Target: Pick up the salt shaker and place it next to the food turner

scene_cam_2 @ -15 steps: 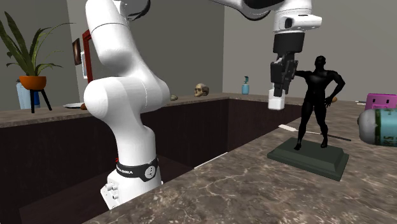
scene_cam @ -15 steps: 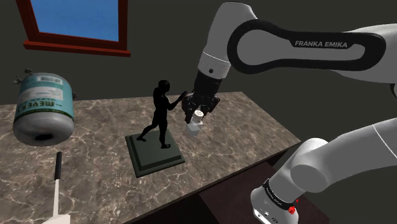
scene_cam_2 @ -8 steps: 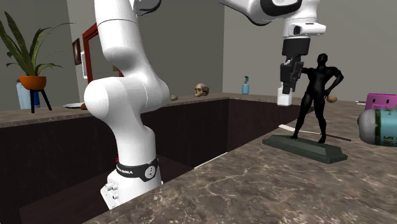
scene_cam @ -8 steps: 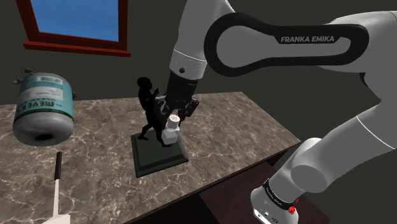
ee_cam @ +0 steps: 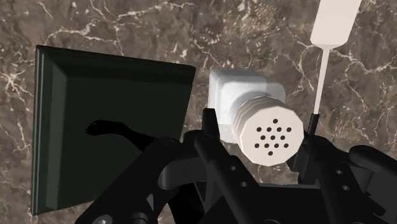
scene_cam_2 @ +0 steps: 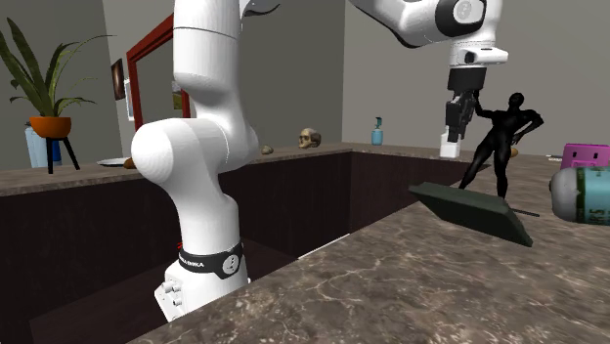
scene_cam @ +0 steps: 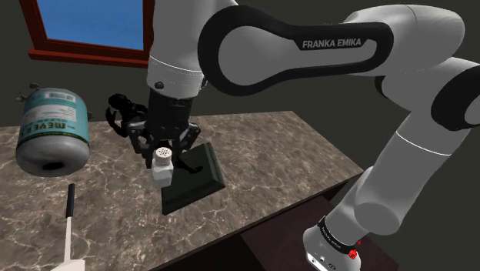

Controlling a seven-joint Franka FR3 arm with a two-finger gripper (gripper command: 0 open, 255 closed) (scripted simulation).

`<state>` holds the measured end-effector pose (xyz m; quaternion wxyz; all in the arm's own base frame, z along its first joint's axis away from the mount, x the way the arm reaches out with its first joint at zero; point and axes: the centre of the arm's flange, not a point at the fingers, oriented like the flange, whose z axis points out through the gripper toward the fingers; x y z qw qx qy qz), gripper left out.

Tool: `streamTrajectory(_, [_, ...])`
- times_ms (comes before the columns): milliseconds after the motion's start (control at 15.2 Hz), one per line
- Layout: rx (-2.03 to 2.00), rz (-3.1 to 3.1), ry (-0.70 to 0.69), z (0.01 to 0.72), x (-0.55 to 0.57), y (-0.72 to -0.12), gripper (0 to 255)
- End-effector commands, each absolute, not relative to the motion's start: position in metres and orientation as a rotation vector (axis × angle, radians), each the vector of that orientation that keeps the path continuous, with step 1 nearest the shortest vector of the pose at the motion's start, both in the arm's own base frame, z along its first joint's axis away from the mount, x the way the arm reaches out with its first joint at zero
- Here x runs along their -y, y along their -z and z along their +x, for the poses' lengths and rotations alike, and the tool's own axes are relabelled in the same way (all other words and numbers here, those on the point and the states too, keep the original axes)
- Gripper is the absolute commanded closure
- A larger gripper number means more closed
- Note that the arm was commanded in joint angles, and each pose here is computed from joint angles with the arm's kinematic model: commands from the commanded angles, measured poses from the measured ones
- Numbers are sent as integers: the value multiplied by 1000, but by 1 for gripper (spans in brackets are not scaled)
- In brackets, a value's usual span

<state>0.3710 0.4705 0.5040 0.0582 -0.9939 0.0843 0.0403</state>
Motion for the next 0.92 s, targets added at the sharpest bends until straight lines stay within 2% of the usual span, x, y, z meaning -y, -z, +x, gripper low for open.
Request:
streamTrajectory(0, [-260,-3012,-120,371,-500,-505,255])
streamTrajectory(858, [-260,-3012,-120,371,-500,-436,255])
